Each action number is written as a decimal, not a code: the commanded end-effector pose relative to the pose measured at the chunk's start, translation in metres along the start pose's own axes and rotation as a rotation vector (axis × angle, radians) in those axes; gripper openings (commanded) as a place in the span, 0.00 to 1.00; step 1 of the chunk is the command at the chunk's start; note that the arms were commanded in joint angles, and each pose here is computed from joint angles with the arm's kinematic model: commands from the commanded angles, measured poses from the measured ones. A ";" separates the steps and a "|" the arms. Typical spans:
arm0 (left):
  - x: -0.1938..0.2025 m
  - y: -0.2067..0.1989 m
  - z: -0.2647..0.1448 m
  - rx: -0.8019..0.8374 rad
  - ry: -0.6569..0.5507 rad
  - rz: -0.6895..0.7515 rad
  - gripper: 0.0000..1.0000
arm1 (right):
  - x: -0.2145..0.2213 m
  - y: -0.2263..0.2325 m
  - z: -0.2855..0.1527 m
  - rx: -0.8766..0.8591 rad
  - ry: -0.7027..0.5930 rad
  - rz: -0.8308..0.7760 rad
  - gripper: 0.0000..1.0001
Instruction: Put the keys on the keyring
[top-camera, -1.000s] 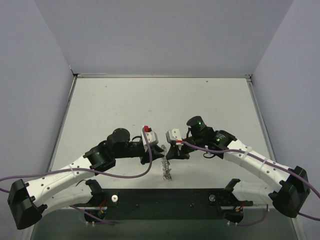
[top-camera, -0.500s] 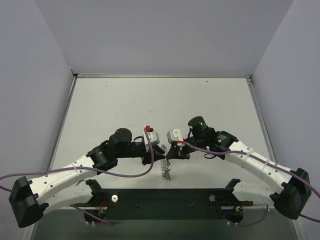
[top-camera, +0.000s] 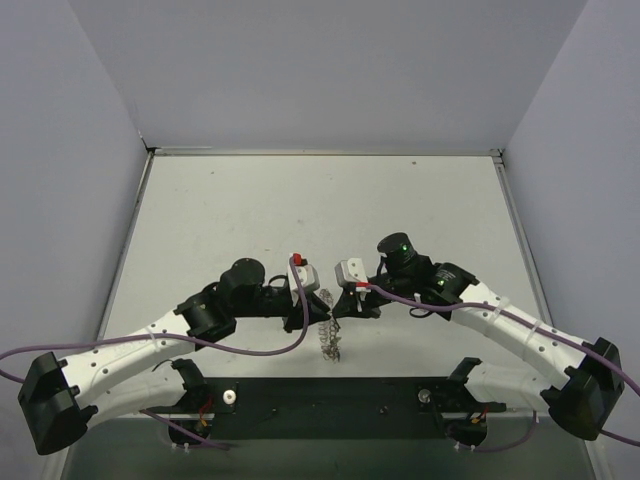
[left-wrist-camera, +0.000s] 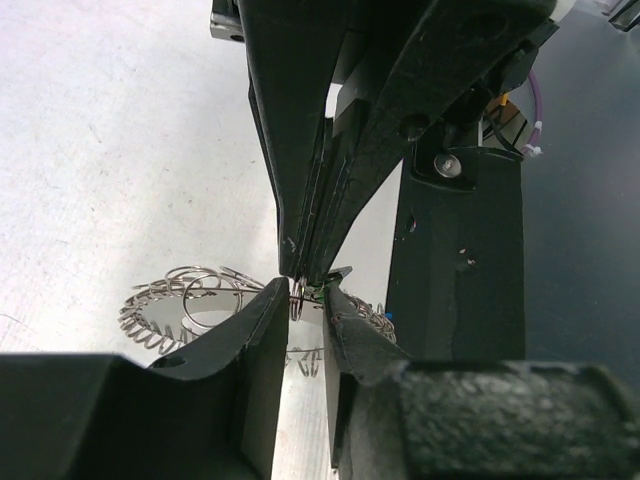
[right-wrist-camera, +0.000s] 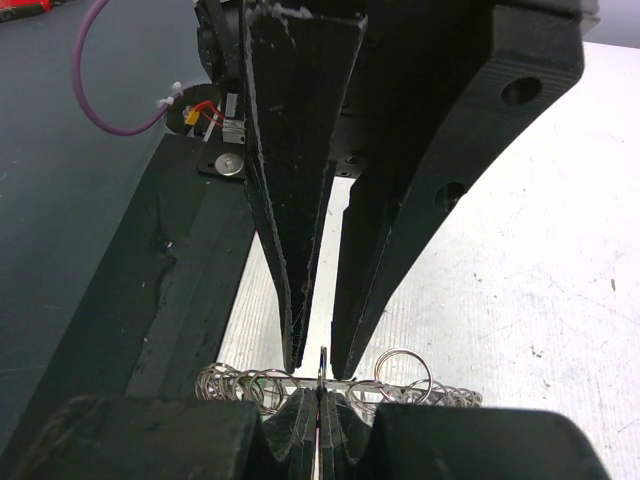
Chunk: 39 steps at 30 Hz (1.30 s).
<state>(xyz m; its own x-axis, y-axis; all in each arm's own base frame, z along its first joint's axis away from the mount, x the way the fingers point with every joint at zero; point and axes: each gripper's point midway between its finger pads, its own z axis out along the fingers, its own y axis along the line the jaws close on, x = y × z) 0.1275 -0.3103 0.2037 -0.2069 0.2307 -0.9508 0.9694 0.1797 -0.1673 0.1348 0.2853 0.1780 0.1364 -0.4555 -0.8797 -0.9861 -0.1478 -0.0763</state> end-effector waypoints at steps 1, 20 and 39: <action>-0.009 0.002 0.004 0.000 -0.045 0.012 0.29 | -0.024 0.002 -0.004 -0.008 -0.087 -0.073 0.00; -0.025 0.001 -0.004 -0.024 -0.259 0.095 0.00 | -0.045 -0.029 -0.027 0.262 -0.224 -0.046 0.56; -0.058 -0.014 -0.053 -0.038 -0.747 0.213 0.00 | -0.069 -0.033 -0.053 0.225 -0.354 0.331 0.62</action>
<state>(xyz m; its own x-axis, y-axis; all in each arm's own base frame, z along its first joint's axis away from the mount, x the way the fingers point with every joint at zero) 0.1254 -0.2871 0.2025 -0.0043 -0.1907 -0.9816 0.9699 0.2384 -0.0505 0.1744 0.2647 0.2288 -0.1934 -0.2010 -0.9603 -0.9567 0.2557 0.1392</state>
